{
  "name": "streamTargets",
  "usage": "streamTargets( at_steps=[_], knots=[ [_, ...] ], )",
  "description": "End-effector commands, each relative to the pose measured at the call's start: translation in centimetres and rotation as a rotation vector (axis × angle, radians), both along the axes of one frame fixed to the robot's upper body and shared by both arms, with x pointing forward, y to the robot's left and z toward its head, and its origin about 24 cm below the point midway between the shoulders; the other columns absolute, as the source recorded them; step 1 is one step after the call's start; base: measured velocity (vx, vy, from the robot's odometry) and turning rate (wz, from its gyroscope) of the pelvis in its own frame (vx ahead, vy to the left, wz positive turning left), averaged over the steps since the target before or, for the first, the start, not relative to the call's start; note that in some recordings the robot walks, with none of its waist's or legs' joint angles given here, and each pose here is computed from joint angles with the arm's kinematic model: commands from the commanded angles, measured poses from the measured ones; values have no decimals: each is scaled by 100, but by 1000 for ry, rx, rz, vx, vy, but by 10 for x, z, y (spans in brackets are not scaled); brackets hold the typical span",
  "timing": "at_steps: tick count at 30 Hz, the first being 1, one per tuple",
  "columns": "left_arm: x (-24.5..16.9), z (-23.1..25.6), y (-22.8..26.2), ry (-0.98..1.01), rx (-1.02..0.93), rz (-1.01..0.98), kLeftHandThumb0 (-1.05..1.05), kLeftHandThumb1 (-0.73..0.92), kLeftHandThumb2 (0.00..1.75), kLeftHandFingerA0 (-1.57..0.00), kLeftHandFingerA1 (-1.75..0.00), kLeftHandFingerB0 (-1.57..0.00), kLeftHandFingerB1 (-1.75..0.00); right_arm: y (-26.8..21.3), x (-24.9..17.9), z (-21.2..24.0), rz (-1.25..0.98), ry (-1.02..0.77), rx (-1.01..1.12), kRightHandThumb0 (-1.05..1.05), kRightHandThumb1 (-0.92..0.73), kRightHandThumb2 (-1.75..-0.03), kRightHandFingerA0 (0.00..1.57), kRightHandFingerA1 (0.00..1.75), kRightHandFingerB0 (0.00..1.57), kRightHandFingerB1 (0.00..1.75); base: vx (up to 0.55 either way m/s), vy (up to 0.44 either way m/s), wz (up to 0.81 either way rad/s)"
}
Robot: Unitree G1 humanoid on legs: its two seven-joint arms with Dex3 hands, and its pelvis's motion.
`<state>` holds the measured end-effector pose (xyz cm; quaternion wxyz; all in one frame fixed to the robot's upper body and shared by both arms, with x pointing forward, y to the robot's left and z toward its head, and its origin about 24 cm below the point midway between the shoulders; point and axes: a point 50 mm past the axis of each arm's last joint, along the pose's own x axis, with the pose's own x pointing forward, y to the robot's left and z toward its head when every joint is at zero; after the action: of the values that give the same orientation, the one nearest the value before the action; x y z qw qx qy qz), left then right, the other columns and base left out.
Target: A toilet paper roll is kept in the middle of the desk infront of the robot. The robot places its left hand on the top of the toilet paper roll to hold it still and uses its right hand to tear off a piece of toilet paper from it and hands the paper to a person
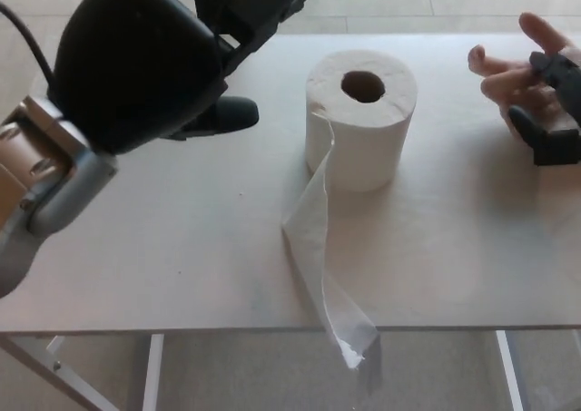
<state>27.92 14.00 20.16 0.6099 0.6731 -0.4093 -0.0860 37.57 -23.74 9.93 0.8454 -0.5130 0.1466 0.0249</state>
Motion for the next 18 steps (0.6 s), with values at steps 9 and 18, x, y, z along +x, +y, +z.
streamTargets(
  at_steps=[9,18],
  knots=[
    [-24,-24,29,137,-18,43,-65,57,79,0,-18,-2,-31,-31,3,52,-69,-87,-29,-105,-92,-74,0,0,0,0,0,0,0],
    [-49,-39,52,184,-77,90,-58,57,82,0,-32,-2,-36,-53,-41,145,147,-331,101,-105,-78,-120,0,22,0,6,0,0,0]
  ],
)
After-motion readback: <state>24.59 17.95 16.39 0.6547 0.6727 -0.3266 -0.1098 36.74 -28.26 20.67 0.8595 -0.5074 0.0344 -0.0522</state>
